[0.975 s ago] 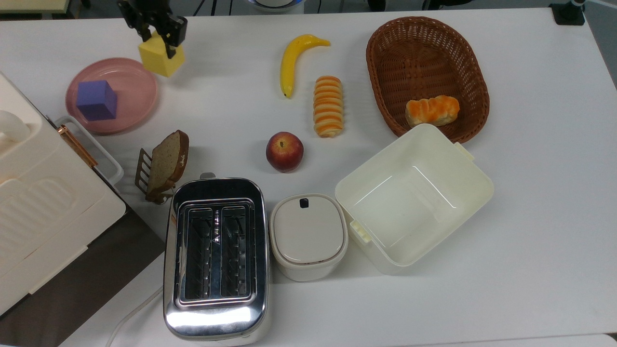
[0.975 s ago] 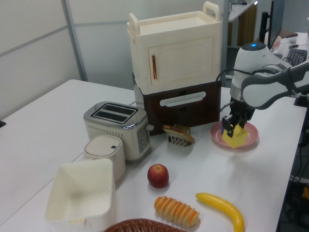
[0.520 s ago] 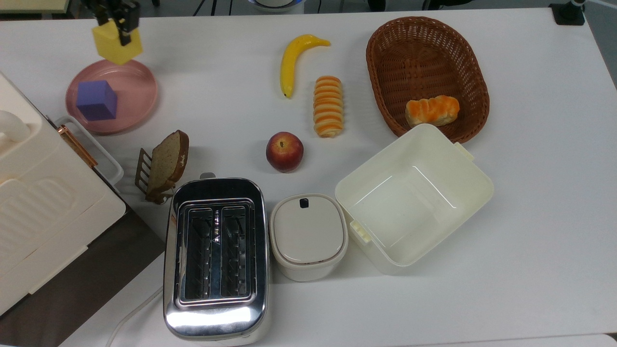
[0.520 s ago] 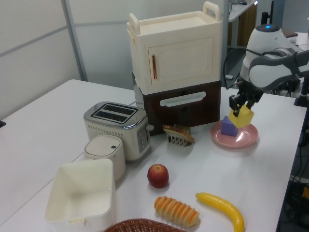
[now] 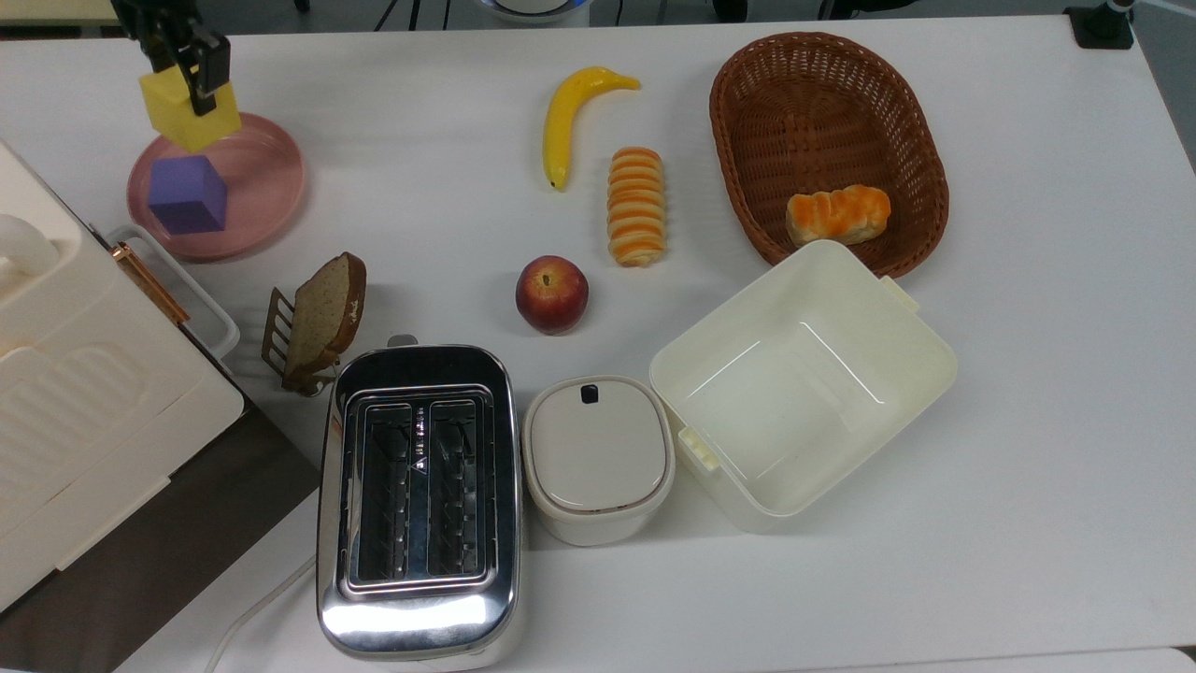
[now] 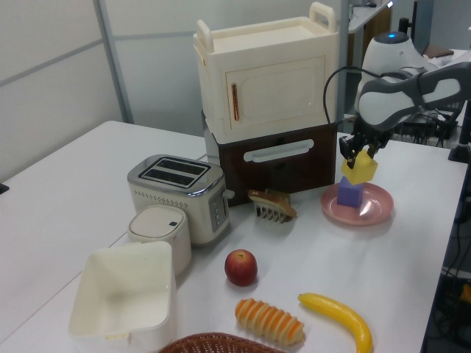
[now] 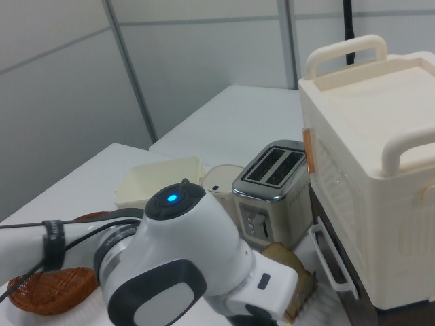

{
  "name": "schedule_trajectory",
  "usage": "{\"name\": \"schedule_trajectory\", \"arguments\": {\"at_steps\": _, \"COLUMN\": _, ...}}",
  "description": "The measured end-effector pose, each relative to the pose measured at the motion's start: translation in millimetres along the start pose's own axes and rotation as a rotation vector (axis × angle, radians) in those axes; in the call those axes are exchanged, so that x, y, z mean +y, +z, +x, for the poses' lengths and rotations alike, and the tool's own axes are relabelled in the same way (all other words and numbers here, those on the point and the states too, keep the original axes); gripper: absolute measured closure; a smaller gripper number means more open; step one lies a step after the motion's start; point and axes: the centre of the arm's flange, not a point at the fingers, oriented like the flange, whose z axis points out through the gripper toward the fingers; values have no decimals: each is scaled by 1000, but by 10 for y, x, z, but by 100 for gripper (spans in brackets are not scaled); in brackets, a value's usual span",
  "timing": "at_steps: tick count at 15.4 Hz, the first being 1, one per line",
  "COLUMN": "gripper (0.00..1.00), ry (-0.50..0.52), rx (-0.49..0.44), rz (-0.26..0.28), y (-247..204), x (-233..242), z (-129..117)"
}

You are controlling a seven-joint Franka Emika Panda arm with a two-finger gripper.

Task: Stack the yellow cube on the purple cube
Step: 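Lower the yellow cube onto the top of the purple cube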

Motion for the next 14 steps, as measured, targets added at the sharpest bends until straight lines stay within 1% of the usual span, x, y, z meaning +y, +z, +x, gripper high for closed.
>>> {"name": "schedule_trajectory", "arguments": {"at_steps": 4, "gripper": 46, "ry": 2, "rx": 28, "rz": -16, "y": 125, "x": -43, "z": 90}}
{"name": "schedule_trajectory", "arguments": {"at_steps": 9, "gripper": 46, "ry": 39, "rx": 33, "rz": -3, "y": 119, "x": 26, "z": 142}}
{"name": "schedule_trajectory", "arguments": {"at_steps": 14, "gripper": 46, "ry": 47, "rx": 29, "rz": -11, "y": 150, "x": 70, "z": 152}}
